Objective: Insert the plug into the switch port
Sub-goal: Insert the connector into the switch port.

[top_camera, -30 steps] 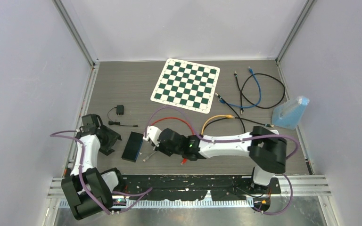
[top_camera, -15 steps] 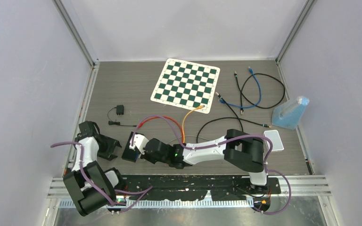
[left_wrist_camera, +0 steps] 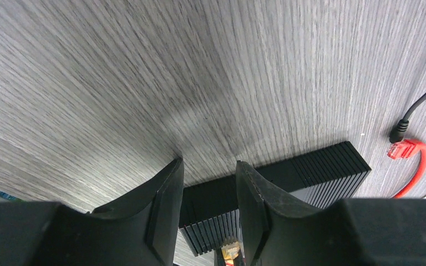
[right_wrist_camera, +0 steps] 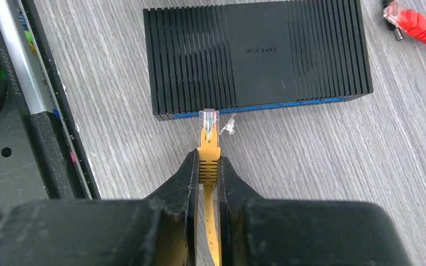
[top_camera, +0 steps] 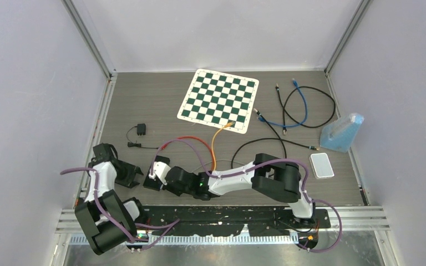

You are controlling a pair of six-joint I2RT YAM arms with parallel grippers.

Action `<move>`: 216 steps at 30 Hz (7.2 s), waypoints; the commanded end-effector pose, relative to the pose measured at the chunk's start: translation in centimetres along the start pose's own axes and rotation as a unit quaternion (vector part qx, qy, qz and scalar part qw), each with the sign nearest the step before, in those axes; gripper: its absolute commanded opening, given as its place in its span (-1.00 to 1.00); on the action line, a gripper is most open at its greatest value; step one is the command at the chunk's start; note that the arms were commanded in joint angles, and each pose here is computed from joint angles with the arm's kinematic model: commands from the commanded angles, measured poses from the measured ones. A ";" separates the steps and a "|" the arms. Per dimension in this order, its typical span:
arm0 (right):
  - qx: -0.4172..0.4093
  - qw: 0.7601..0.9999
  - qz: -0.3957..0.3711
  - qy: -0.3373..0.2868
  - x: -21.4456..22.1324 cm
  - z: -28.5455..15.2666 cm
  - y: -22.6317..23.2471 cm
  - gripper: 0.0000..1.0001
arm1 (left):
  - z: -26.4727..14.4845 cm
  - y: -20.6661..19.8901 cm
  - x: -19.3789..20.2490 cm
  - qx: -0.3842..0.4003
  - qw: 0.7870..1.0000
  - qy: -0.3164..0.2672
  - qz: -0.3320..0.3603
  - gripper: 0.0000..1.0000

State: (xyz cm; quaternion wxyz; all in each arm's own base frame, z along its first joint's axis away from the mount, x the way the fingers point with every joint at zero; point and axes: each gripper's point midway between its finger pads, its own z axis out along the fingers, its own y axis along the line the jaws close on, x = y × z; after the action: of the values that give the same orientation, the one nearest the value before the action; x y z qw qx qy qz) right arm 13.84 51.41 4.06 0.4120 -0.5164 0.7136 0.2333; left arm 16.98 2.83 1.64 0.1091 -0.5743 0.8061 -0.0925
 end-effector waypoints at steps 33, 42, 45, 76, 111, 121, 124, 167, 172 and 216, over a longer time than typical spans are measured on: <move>0.018 0.999 0.022 0.044 0.0 0.9 0.7 -0.90 | 1.0 0.8 1.9 0.006 0.999 0.036 -0.017 -0.29; 0.003 0.999 0.019 0.043 -0.9 0.2 1.0 -0.89 | 1.0 0.6 2.7 0.013 0.998 0.055 -0.025 -0.75; -0.016 0.999 0.023 0.042 -1.1 0.0 1.6 -0.90 | 1.0 0.6 2.9 0.015 0.998 0.057 -0.029 -0.92; -0.031 0.999 0.034 -0.014 -2.9 -0.6 2.3 -0.90 | 0.6 0.4 4.1 0.021 0.995 0.084 -0.057 -1.00; -0.028 0.996 0.066 0.053 -1.8 -4.1 1.3 -0.90 | -1.0 0.2 3.6 0.035 0.994 0.039 -0.097 -1.00; -0.010 0.997 0.069 0.039 -2.6 -2.4 1.0 -0.90 | -0.9 0.3 3.0 0.027 0.994 0.031 -0.101 -1.00; -0.001 0.996 0.073 0.051 -1.6 -2.3 0.8 -0.89 | -0.7 0.4 3.2 0.025 0.994 0.038 -0.101 -1.00; -0.014 0.998 0.061 0.009 -1.8 -1.4 2.1 -0.90 | -0.7 -0.1 4.4 0.049 0.992 0.066 -0.098 -1.00; -0.022 0.998 0.060 -0.007 -2.8 -1.8 2.2 -0.90 | -0.8 -0.3 4.5 0.053 0.991 0.068 -0.098 -1.00; 0.027 0.999 0.015 -0.023 -2.0 -1.2 0.6 -0.89 | -1.7 -0.6 6.6 0.079 0.984 0.109 -0.115 -1.00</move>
State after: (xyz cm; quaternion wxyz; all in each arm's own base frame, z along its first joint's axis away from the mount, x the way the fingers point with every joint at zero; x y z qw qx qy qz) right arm 11.79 49.84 3.09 0.3745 -0.5066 0.7444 0.2214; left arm 15.83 -1.60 2.47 0.0929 -0.6339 0.7426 -0.1951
